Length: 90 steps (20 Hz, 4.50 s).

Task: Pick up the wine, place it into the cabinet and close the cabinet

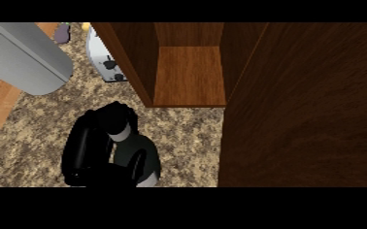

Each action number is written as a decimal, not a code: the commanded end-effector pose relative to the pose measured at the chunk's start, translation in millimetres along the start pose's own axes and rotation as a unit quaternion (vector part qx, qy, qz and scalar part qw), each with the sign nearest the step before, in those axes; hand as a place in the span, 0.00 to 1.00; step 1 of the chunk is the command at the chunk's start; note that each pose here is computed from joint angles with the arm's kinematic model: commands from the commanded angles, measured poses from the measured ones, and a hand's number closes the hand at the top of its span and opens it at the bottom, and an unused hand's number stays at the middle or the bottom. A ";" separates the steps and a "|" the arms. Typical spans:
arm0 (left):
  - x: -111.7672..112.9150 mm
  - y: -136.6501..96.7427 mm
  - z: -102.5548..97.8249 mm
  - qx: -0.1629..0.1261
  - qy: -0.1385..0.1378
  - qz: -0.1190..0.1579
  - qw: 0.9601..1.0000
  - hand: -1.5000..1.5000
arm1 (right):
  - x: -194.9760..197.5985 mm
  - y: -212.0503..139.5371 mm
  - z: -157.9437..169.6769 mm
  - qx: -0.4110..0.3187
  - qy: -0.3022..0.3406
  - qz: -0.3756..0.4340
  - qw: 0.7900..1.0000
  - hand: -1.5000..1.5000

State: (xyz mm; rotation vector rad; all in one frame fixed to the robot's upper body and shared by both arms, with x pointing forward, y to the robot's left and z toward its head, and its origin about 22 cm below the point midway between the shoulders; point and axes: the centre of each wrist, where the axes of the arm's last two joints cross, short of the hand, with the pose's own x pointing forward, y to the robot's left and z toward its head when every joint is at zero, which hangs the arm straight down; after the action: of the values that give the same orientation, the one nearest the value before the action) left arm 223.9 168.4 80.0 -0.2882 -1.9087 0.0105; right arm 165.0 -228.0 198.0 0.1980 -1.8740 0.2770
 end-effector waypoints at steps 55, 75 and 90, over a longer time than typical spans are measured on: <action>-91.3 -67.8 -84.1 0.112 -0.014 -0.095 0.989 1.00 | 22.9 12.9 27.9 0.022 -0.029 -0.003 0.999 0.00; -99.6 -49.5 -145.1 0.123 0.039 -0.081 0.988 1.00 | 15.8 -5.2 15.4 0.018 -0.034 -0.020 0.999 0.00; -120.8 -29.9 -161.6 0.152 -0.008 -0.141 0.978 1.00 | 11.9 -4.6 20.5 0.031 -0.026 -0.024 0.999 0.00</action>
State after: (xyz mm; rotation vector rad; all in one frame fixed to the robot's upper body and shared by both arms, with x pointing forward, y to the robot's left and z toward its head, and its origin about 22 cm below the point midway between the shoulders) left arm 405.8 93.3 33.6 0.1444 -1.8918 0.1046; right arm 167.3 -231.2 194.0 0.2425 -1.8762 0.2912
